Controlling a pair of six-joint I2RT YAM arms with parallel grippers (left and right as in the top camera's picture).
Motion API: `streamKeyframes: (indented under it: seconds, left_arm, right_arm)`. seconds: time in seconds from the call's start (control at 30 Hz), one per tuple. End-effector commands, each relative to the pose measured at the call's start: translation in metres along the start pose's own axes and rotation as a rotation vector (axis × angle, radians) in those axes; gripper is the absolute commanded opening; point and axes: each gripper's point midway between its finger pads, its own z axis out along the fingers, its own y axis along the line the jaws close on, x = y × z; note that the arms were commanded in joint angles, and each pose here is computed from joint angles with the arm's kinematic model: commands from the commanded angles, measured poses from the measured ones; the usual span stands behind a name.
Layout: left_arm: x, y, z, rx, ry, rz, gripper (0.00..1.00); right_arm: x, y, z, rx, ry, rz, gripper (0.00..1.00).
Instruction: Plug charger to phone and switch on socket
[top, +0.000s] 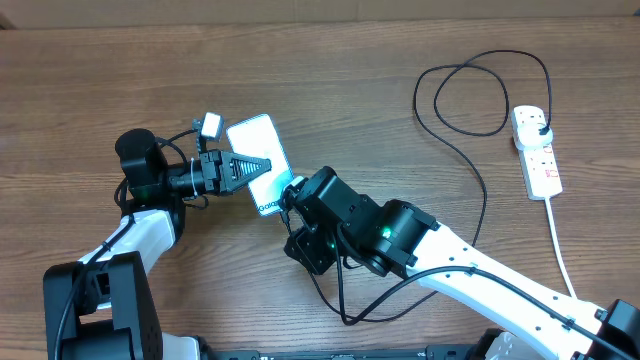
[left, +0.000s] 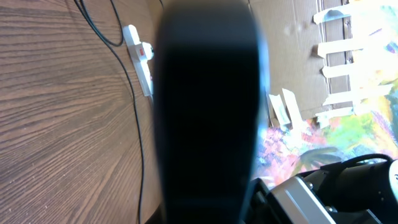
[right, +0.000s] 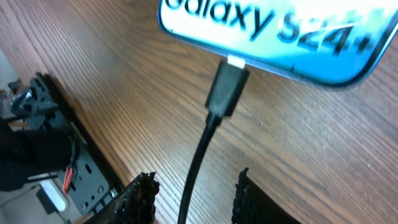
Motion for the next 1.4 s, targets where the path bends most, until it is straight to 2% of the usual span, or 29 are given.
streamKeyframes:
  seconds: [0.0, 0.07, 0.13, 0.17, 0.3, 0.33, 0.63, 0.7, 1.03, 1.37]
  left_arm:
    - [0.003, -0.006, 0.001, 0.019, 0.030, 0.027, 0.04]
    - [0.003, -0.006, 0.001, 0.019, 0.030, 0.027, 0.04]
    - [0.003, -0.006, 0.001, 0.019, 0.030, 0.027, 0.04]
    - [0.003, -0.006, 0.001, 0.019, 0.030, 0.027, 0.04]
    - [0.003, -0.006, 0.001, 0.019, 0.030, 0.027, 0.04]
    - [0.003, -0.006, 0.001, 0.019, 0.030, 0.027, 0.04]
    - [0.003, -0.006, 0.001, 0.019, 0.031, 0.028, 0.04]
    - [0.003, -0.006, 0.001, 0.019, 0.030, 0.032, 0.04]
    - [0.004, -0.006, 0.001, 0.020, 0.033, 0.045, 0.04]
    - [0.011, -0.008, 0.012, 0.032, 0.069, 0.070, 0.04]
  right_arm:
    - [-0.014, 0.003, -0.009, -0.004, -0.057, -0.010, 0.42]
    - [-0.015, 0.002, -0.006, -0.003, -0.056, -0.009, 0.41]
    - [-0.014, 0.000, 0.000, 0.002, -0.048, -0.007, 0.33]
    - [-0.014, -0.001, 0.004, 0.004, -0.041, -0.003, 0.26]
    - [-0.014, -0.003, 0.011, 0.007, -0.032, 0.047, 0.15]
    - [-0.015, -0.004, 0.012, 0.011, -0.039, 0.046, 0.10]
    - [-0.035, -0.015, 0.009, 0.084, -0.127, 0.039, 0.06]
    - [-0.041, -0.015, 0.009, 0.085, -0.150, 0.036, 0.04]
    - [-0.069, -0.006, 0.003, 0.050, -0.268, 0.017, 0.04]
    - [-0.098, 0.006, -0.019, 0.049, -0.347, -0.117, 0.04]
